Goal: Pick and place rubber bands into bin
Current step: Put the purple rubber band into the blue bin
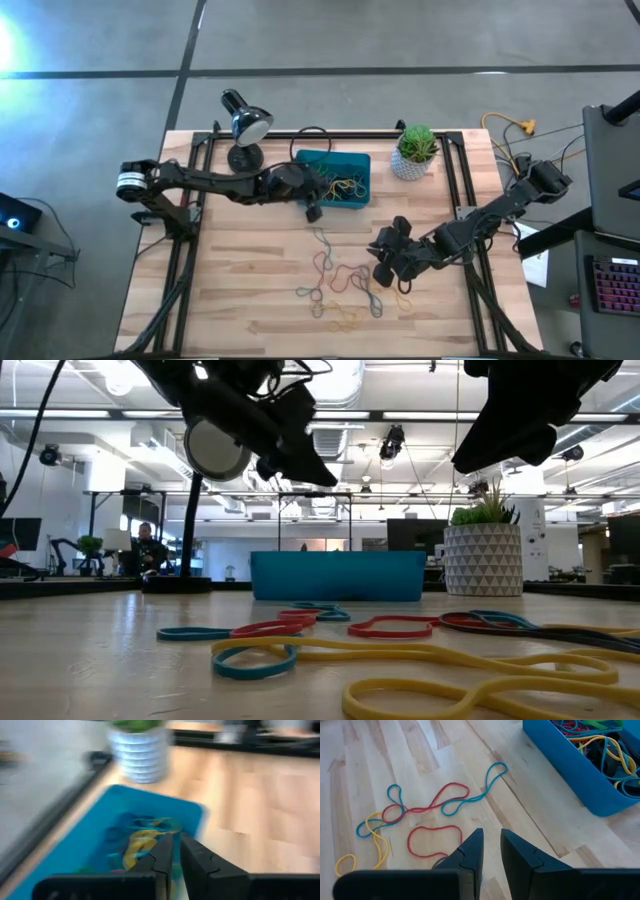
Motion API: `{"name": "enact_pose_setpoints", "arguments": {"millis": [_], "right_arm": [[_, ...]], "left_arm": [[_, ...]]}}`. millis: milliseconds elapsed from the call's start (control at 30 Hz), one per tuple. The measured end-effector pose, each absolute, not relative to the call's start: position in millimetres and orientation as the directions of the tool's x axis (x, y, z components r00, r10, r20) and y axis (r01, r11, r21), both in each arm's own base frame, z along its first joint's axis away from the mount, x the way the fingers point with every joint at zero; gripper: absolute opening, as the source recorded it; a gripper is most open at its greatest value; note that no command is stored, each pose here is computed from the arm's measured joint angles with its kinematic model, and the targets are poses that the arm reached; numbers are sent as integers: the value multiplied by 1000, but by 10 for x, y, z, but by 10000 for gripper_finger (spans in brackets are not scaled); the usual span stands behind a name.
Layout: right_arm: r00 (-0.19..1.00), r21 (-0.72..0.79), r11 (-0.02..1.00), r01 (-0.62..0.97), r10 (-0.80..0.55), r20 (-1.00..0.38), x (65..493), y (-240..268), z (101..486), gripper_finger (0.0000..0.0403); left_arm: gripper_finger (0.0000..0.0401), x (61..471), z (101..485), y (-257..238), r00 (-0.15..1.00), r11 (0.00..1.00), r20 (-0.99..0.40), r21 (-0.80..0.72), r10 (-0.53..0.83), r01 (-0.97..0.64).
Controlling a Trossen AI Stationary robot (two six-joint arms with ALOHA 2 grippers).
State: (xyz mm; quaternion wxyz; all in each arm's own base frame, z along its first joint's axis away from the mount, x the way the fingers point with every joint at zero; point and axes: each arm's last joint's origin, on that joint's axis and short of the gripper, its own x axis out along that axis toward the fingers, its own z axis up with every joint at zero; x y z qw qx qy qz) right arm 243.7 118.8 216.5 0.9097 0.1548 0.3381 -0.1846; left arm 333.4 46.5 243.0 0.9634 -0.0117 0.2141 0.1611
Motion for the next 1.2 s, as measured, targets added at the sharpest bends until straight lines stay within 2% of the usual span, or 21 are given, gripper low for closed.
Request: {"name": "enact_pose_setpoints", "arguments": {"millis": [100,200,467,667,900,1200], "right_arm": [[706,160,885,438,-228,-671,2438,1190,2170,56],[731,195,881,432,-215,-648,2459,1201,2202,57],[808,296,866,404,-185,-560,2541,1237,2301,57],[792,362,877,317,-34,-609,2552,1290,2272,57],[711,398,884,244,116,-694,2601,1384,2084,57],[638,322,911,258,90,-765,2757,1497,1630,70]], "left_arm": [[7,3319,2379,427,866,979,-469,-14,171,-201],[6,3283,2300,388,834,982,-545,-97,84,-163],[6,3199,2200,238,740,932,-629,-364,-238,-9],[5,3109,2137,68,612,855,-648,-510,-453,94],[5,3018,2016,-80,527,842,-690,-529,-496,101],[5,2959,1920,-117,499,845,-713,-529,-494,81]]}}
